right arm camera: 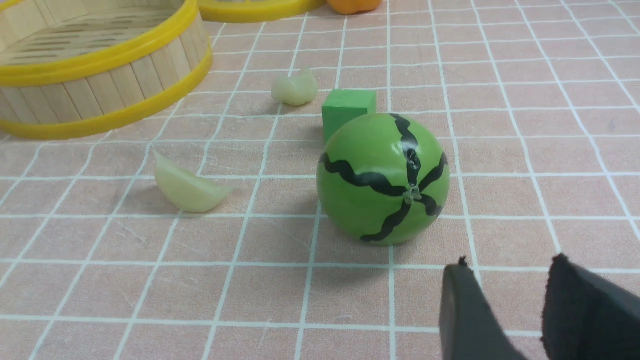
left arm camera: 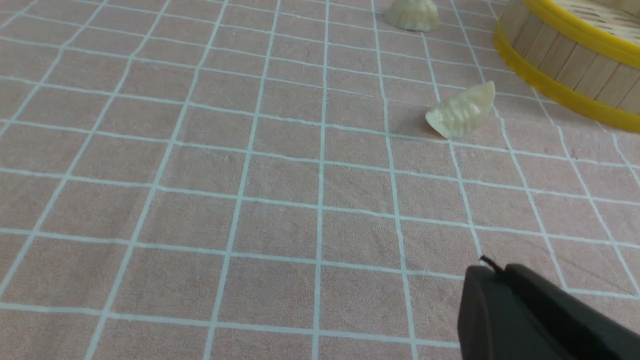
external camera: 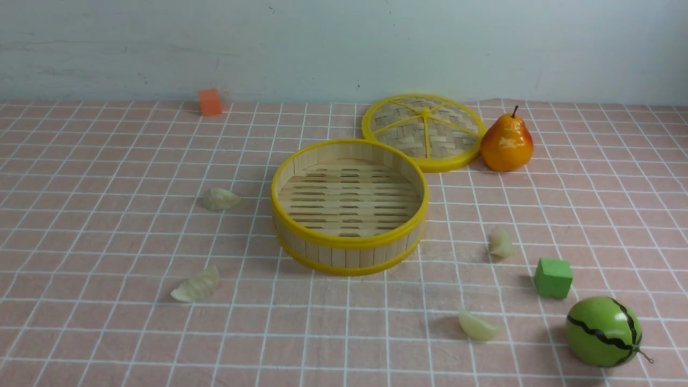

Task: Put the dumplings into the steamer on the table with the pink tablecloth.
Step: 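Reach for and grasp a dumpling on the table with the left gripper, then place the dumpling into the bamboo steamer basket with the left gripper, then reach for and grasp a dumpling on the table with the left gripper, then place the dumpling into the bamboo steamer basket with the left gripper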

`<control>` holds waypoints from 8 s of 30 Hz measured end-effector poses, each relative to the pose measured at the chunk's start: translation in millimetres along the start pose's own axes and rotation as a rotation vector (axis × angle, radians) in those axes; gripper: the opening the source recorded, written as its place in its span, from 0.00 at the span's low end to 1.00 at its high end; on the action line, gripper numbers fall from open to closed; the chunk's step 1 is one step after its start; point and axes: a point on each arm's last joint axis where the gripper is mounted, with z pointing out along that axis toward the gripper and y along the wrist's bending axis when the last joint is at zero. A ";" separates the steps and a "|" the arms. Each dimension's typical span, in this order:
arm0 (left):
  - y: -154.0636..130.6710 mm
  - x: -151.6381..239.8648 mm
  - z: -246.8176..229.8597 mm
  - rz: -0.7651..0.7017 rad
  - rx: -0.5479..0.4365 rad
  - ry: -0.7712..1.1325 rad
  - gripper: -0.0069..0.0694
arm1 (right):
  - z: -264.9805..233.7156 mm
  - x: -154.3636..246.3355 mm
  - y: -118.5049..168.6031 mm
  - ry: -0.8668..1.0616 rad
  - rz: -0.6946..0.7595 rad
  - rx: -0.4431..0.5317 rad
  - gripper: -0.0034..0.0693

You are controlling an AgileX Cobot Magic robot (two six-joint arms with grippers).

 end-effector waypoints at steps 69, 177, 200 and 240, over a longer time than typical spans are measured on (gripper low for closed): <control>-26.3 -136.2 10.8 -0.288 0.108 -0.350 0.07 | 41.6 -133.5 20.7 -0.288 -0.066 -0.034 0.03; -148.1 -227.5 289.7 0.282 -0.063 0.846 0.54 | 138.9 -92.2 100.2 0.725 -0.297 -0.253 0.09; -97.5 -83.8 309.8 0.453 -0.047 0.894 0.64 | 140.3 -94.0 102.0 0.698 -0.273 -0.260 0.09; -205.6 -129.3 354.4 0.260 0.201 0.643 0.56 | 142.7 -108.9 103.9 0.778 -0.254 -0.231 0.17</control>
